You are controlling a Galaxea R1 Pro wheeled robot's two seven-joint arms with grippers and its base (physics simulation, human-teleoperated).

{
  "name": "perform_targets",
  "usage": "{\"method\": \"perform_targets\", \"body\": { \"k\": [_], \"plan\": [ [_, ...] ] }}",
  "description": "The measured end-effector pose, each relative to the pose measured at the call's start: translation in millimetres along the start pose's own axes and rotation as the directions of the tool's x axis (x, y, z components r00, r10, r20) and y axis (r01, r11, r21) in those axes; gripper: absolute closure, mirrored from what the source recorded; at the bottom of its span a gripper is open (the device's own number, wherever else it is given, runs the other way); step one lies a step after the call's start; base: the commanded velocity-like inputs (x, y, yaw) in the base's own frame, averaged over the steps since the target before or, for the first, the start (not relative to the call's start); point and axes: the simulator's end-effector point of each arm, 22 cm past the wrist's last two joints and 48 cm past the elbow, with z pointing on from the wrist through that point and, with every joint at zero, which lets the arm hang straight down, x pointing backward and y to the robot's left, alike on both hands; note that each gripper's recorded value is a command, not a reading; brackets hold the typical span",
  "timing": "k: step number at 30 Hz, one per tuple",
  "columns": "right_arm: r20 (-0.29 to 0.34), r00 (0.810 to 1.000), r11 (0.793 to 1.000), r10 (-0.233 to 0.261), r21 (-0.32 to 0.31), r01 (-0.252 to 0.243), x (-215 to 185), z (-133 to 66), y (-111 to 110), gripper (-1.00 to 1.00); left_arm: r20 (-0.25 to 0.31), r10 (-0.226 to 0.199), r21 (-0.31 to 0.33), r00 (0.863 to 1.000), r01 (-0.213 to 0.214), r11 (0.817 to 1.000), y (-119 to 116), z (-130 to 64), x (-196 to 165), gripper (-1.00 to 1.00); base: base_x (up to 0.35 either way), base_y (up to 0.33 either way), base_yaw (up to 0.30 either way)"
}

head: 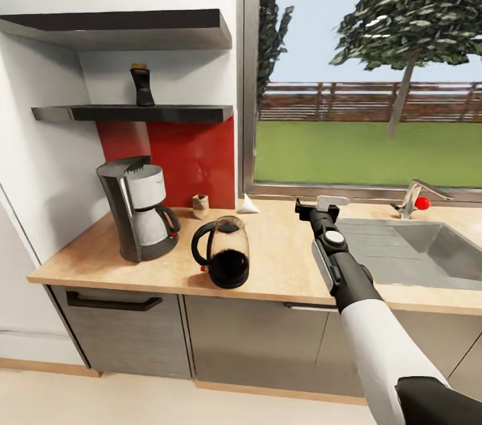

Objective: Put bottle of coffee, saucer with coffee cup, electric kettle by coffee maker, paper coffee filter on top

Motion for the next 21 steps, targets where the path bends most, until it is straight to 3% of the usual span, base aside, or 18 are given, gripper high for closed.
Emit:
{"method": "perform_targets", "body": {
  "k": [21],
  "plan": [
    [-0.002,1.0,1.0,-0.005,0.001,0.005,0.6,0.1,-0.2,-1.0,-0.002,-0.001,-0.004,1.0,0.001,1.0,3.4,0.0,2.1,-1.0,0.331,0.012,0.0]
  ]
}}
